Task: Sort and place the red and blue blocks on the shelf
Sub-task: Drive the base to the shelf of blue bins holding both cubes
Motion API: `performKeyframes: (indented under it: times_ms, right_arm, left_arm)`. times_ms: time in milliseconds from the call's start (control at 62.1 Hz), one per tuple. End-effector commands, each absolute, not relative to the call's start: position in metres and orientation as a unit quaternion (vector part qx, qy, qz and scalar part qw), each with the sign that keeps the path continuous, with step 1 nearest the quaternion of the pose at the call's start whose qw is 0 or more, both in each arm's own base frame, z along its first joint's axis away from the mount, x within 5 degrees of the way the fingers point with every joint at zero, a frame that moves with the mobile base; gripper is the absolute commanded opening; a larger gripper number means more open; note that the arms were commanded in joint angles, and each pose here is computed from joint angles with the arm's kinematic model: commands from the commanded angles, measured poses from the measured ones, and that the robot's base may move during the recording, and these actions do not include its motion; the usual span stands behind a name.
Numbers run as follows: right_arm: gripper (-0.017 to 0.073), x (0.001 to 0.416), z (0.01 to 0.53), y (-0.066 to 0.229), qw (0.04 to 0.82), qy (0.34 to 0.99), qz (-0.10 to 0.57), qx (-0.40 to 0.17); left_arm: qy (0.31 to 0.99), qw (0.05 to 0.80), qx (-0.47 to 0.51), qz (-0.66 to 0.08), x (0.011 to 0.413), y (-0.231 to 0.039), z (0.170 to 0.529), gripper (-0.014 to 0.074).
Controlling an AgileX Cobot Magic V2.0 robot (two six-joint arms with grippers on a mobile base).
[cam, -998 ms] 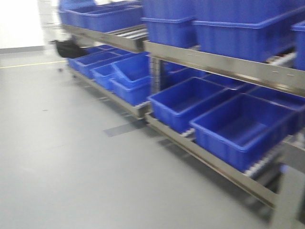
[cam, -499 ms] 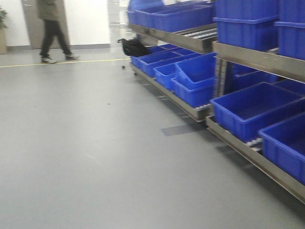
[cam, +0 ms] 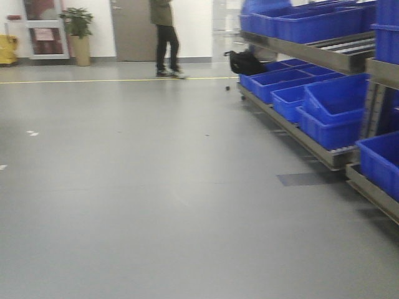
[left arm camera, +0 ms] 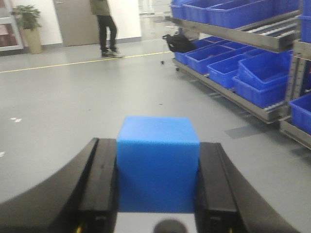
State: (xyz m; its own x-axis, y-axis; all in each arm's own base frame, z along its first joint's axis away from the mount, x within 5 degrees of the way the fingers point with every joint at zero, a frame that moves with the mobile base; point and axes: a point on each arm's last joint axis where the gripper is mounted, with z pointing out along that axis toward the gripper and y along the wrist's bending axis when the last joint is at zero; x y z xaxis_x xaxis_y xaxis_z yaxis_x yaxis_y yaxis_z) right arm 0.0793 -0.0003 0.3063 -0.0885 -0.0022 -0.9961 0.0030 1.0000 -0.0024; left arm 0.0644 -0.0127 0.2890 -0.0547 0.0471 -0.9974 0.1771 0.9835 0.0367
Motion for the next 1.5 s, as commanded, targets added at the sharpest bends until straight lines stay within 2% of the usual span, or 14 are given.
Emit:
performKeyframes:
  times_ms: [0, 1481]
  right_arm:
    - [0.0059, 0.0789, 0.3231, -0.0007, 0.714, 0.700, -0.012, -0.006]
    - [0.0059, 0.0789, 0.3231, -0.0007, 0.714, 0.700, -0.012, -0.006]
  left_arm:
    - [0.686, 0.723, 0.066, -0.047, 0.0638, -0.0112, 0.3088, 0.0123]
    - [0.686, 0.723, 0.066, -0.047, 0.0638, -0.0112, 0.3088, 0.0123]
